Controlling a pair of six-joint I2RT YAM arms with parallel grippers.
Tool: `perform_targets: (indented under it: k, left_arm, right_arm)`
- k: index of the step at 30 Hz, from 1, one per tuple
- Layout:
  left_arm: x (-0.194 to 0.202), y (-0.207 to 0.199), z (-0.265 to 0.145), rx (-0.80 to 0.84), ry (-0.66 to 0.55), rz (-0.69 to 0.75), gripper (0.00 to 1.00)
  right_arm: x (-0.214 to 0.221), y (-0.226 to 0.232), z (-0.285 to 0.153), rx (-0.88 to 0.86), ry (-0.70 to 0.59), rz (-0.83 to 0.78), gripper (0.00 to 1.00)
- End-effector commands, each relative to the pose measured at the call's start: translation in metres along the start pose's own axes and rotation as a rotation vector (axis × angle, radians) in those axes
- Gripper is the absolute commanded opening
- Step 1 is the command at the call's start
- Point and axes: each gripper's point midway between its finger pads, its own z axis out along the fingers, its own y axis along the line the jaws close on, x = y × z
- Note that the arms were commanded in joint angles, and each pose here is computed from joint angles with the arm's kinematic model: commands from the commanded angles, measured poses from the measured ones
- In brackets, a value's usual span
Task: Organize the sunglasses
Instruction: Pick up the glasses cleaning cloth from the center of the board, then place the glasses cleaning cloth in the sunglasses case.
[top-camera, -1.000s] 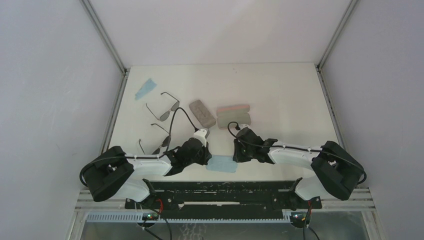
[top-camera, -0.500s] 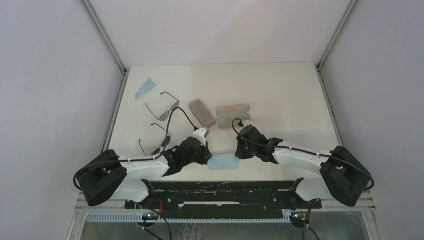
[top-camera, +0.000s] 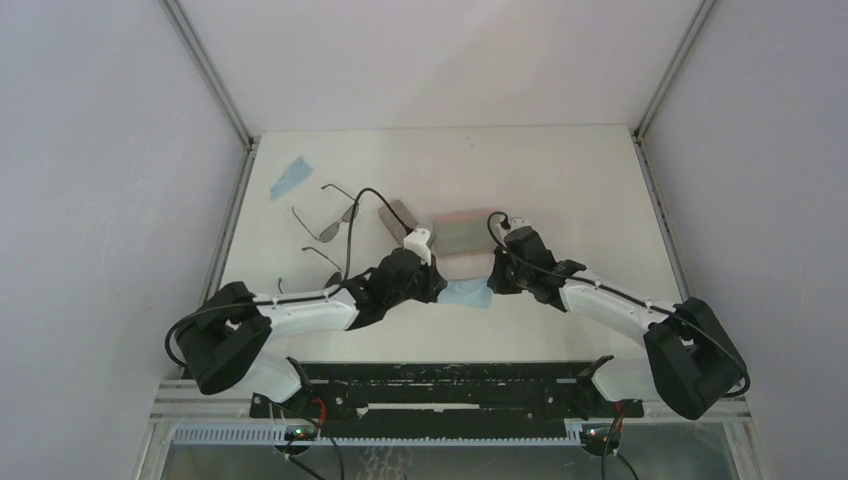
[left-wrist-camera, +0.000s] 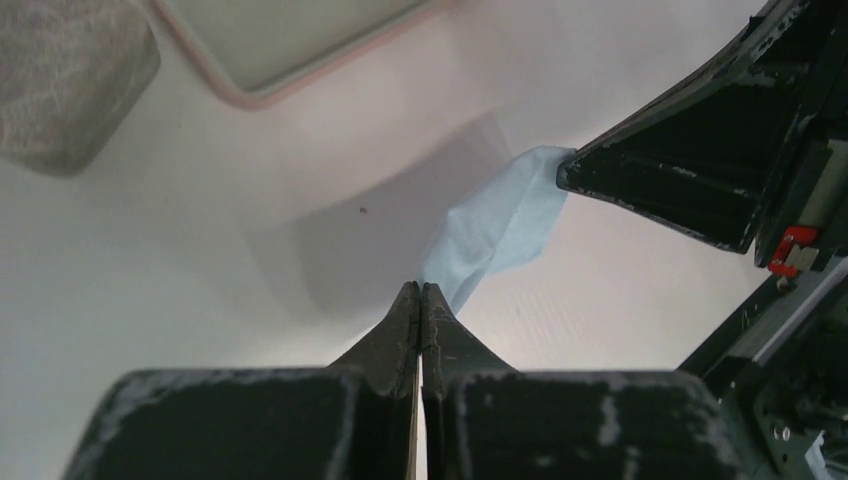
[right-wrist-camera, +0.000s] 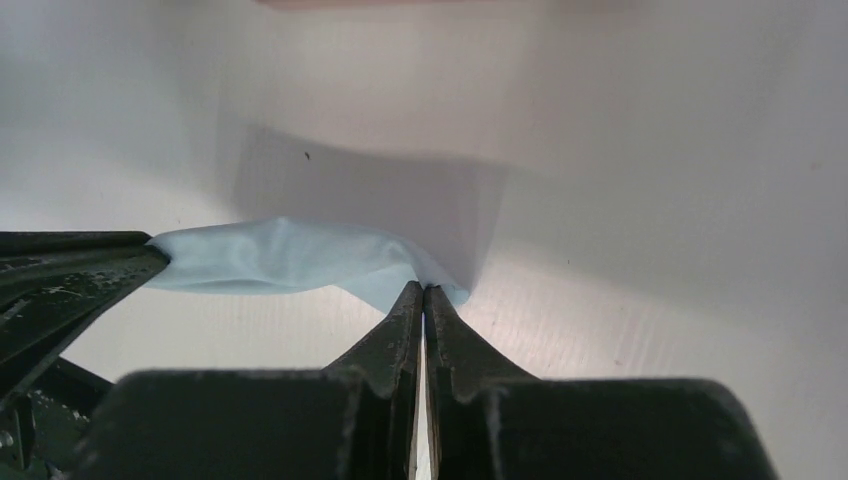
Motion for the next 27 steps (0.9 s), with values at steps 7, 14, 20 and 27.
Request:
perform_targets:
  k: [7, 14, 20, 27]
  left_arm:
    - [-0.065, -0.008, 0.039, -0.017, -0.109, -0.074, 0.00]
    - [-0.084, 0.008, 0.061, -0.048, -0.124, -0.103, 0.00]
    - [-0.098, 0.015, 0.075, -0.049, -0.134, -0.116, 0.00]
    - [-0.108, 0.020, 0.086, -0.046, -0.142, -0.126, 0.00]
  right_arm:
    - [-0.065, -0.003, 0.011, -0.042, -0.089, -0.002, 0.00]
    - [-0.095, -0.019, 0.025, -0.025, -0.101, 0.023, 0.00]
    - [-0.116, -0.026, 0.038, -0.015, -0.105, 0.026, 0.00]
    - [-0.133, -0.030, 0.048, -0.013, -0.106, 0.029, 0.00]
